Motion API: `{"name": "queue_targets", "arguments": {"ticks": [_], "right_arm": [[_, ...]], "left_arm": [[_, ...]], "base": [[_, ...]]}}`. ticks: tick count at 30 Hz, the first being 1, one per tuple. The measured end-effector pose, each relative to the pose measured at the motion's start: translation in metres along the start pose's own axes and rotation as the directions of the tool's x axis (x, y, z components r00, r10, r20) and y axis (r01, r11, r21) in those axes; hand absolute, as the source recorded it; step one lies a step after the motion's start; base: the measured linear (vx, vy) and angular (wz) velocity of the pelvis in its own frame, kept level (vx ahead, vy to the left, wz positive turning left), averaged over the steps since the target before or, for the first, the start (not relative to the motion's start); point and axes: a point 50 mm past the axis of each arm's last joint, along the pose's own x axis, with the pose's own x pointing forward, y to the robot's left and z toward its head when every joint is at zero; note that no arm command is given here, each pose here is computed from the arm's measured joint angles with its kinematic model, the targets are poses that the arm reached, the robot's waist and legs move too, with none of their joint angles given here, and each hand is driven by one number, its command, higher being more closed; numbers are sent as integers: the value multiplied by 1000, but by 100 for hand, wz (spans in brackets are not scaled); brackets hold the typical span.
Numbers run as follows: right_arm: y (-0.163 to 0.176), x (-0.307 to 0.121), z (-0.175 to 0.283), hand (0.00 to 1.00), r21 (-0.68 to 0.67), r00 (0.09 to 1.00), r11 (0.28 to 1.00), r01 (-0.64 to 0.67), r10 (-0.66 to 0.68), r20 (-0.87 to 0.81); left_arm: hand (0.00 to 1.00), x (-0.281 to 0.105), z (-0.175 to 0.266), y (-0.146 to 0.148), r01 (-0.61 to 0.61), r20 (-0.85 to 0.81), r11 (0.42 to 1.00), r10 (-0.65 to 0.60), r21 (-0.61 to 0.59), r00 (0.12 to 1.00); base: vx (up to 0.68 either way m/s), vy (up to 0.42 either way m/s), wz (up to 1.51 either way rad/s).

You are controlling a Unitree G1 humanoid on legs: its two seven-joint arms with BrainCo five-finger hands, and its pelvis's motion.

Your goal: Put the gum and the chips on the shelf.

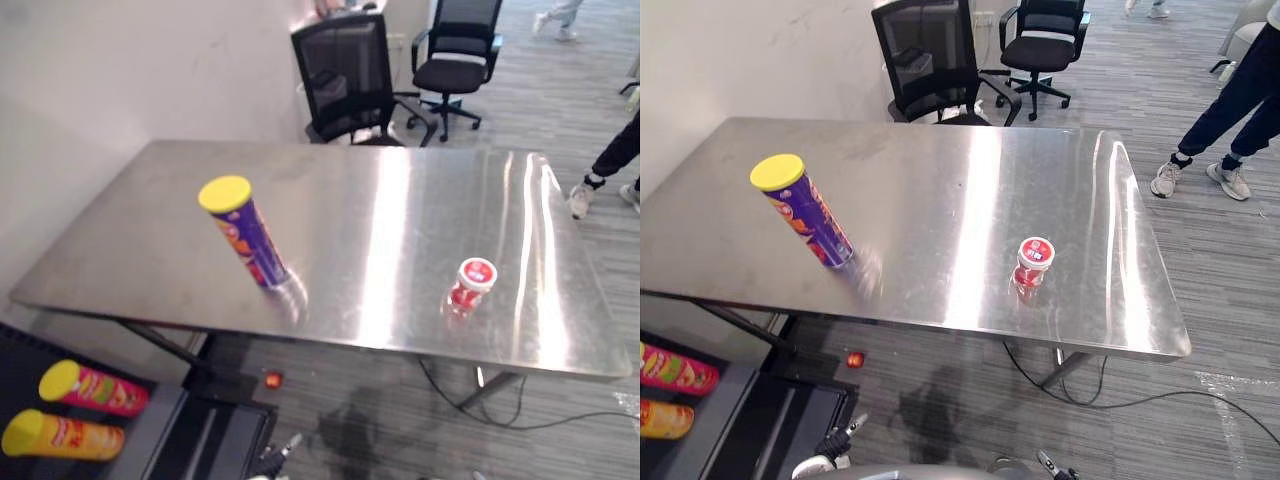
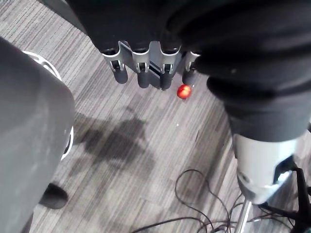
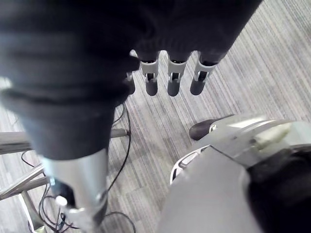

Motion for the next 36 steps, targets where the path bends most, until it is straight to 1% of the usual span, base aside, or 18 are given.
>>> {"name": "queue_targets", "arguments": {"ticks": [1,5,7,9,10,11,12,15,17,18,28,31,32,34,36], "right_arm": [[1,0,1,0,-1,1000,1000,-6,6,4],[13,0,-4,0,-62,998,997,-56,55,-10],[12,2,4,0,-71,999,996,-53,54,3],[9,2,6,0,-77,998,995,-58,59,9],[14,0,-2,0,-66,997,995,-81,80,-16],[12,0,-5,0,-57,997,995,-78,76,-25],[5,-2,-14,0,-37,997,998,-60,58,-51],[1,-6,-29,0,20,996,999,-33,34,-88],[-3,-8,-34,0,22,995,1000,-22,24,-100],[-6,-7,-30,0,3,994,1000,-20,20,-107],[-6,-7,-30,0,3,994,1000,-19,19,-108],[-7,-7,-29,0,9,994,1000,-16,17,-105],[-7,-6,-27,0,28,995,1000,-11,14,-99],[-10,-5,-23,0,107,997,994,16,-8,-82],[-21,-4,-14,0,216,997,974,64,-55,-48]], "left_arm": [[0,0,0,-1,3,1,1000,-3,4,1000],[0,2,14,18,-44,45,999,44,-18,998],[0,2,14,13,-32,45,999,32,-17,998],[0,2,13,2,-1,41,1000,1,-1,999],[0,3,15,4,-2,44,1000,1,24,999],[0,3,15,5,-2,45,999,1,35,999],[0,3,17,7,-2,45,997,-1,74,999],[0,3,17,7,1,45,995,-6,103,999],[0,3,16,5,20,37,986,-27,163,999],[0,4,15,-8,88,14,940,-98,330,995],[0,4,16,-6,82,15,942,-92,324,996],[0,4,14,-2,69,14,955,-76,288,997],[0,4,14,-1,63,12,962,-69,264,998],[0,4,13,2,52,12,974,-56,220,998],[0,3,12,8,30,12,986,-33,161,999]], "base": [[105,74,-41],[75,59,-90],[41,119,-95],[17,156,-86],[2,119,-74],[-56,117,-61],[-76,95,-54],[-105,40,-77],[-97,-6,-46],[0,0,-6],[1,-1,4],[1,-40,11],[10,-48,-4],[8,-41,-11],[-7,-39,-20]]}}
